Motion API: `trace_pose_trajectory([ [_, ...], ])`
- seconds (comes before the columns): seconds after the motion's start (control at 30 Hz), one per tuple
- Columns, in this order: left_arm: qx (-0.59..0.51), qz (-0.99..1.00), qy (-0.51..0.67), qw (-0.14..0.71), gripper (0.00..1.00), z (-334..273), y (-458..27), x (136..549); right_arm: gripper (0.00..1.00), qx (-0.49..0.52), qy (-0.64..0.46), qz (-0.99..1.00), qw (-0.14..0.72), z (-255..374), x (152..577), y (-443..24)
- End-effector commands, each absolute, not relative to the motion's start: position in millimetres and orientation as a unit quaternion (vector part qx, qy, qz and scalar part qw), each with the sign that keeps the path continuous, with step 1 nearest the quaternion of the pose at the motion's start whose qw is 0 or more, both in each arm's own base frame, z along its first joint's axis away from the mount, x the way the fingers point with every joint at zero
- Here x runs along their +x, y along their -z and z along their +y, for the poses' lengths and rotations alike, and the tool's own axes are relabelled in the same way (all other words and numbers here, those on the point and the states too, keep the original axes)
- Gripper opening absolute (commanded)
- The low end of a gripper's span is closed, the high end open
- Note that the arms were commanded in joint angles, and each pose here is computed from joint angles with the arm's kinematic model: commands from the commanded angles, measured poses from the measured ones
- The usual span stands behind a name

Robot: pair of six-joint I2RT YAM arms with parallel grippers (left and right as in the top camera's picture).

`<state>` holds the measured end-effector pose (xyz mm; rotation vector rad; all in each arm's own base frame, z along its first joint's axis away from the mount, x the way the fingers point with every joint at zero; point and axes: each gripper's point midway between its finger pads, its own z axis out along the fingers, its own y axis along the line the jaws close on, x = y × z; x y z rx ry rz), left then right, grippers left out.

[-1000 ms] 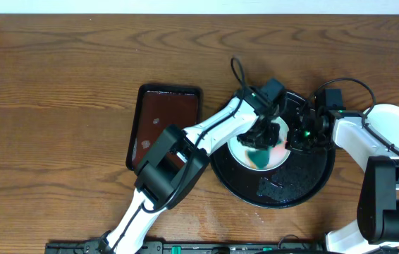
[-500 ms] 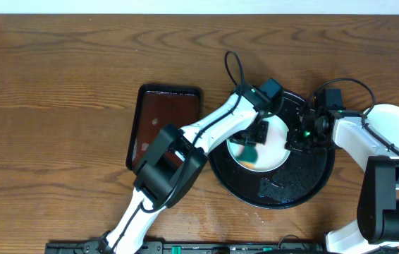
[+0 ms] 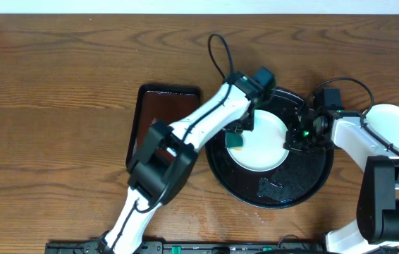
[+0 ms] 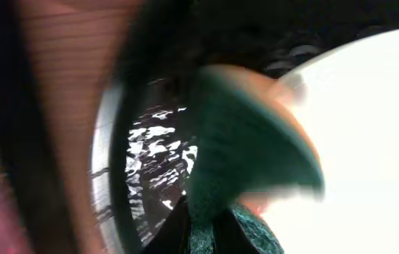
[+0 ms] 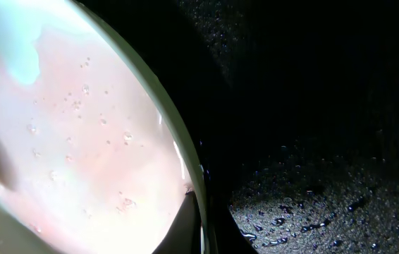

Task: Clean dirty plates on tray and stack at the side
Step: 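Return the sponge to the small dark tray with the left gripper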

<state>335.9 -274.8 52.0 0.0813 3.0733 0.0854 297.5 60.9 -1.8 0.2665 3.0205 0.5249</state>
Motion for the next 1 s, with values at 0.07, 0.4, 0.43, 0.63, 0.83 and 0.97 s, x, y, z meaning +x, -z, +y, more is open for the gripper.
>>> trace_pose_trajectory([
  [0.07, 0.01, 0.995, -0.02, 0.093, 0.07, -228, -135, 351, 0.01, 0.081, -0.123, 0.989, -0.01, 50, 275, 27],
  [0.4, -0.042, 0.996, -0.055, 0.051, 0.08, -143, -121, 358, 0.1, 0.071, -0.125, 0.989, 0.013, 50, 286, 27],
  [0.43, -0.05, 0.996, -0.056, 0.048, 0.08, -137, -110, 360, 0.06, 0.067, -0.126, 0.99, 0.018, 50, 288, 27],
  [0.63, -0.081, 0.996, -0.036, 0.026, 0.09, -118, -50, 353, 0.01, 0.064, -0.138, 0.988, 0.025, 54, 290, 20],
  [0.83, -0.078, 0.996, -0.032, 0.036, 0.17, -116, -61, 353, 0.01, 0.054, -0.136, 0.985, 0.087, 53, 301, -20],
  [0.97, -0.079, 0.995, -0.013, 0.066, 0.38, -117, -91, 352, 0.01, 0.032, -0.102, 0.982, 0.154, 52, 306, -60],
])
